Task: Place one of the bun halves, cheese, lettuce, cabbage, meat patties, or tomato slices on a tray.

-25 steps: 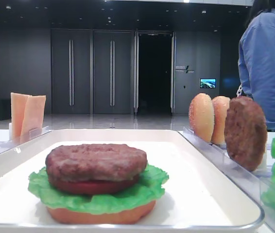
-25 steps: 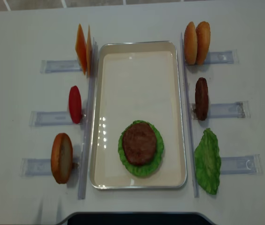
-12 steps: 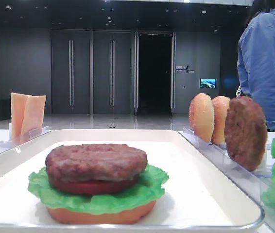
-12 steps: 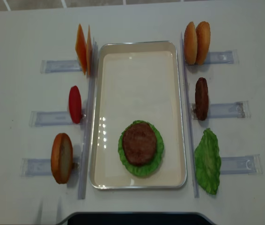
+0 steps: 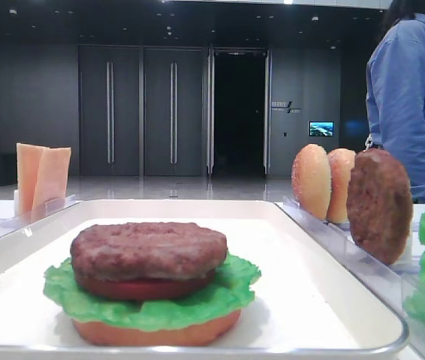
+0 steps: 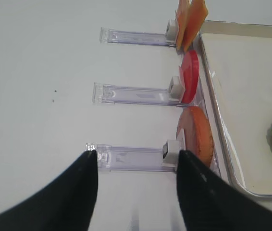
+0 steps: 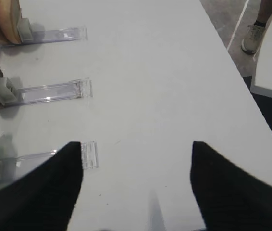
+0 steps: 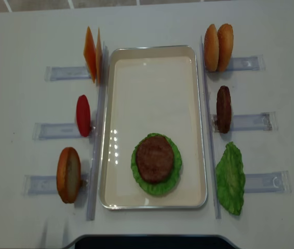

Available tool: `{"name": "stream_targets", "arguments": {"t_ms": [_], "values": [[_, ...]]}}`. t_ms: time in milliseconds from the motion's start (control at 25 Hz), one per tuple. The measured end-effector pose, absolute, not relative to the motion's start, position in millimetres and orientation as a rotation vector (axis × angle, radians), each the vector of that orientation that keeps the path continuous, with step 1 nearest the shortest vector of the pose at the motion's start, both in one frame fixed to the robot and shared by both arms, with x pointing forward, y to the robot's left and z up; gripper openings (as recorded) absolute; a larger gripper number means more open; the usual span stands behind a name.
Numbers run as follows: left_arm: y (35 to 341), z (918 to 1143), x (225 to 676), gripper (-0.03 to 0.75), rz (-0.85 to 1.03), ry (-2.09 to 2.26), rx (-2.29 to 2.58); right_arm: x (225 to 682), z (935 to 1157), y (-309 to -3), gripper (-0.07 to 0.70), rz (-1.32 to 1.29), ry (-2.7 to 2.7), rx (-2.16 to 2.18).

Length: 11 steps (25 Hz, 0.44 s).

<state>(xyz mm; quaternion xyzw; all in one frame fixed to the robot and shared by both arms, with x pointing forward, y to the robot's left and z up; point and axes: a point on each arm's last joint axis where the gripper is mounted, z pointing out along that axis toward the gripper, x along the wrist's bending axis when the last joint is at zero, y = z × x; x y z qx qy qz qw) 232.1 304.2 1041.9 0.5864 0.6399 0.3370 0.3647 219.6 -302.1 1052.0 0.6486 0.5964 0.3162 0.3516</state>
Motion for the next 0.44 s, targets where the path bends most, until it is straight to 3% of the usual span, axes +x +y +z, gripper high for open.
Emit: {"name": "stream_targets", "arguments": {"t_ms": [440], "values": [[304.2, 1041.9, 232.1, 0.409, 0.867, 1.646, 1.508, 223.7, 1051.5, -303.1, 0.485, 0.829, 1.52, 1.652]]}}
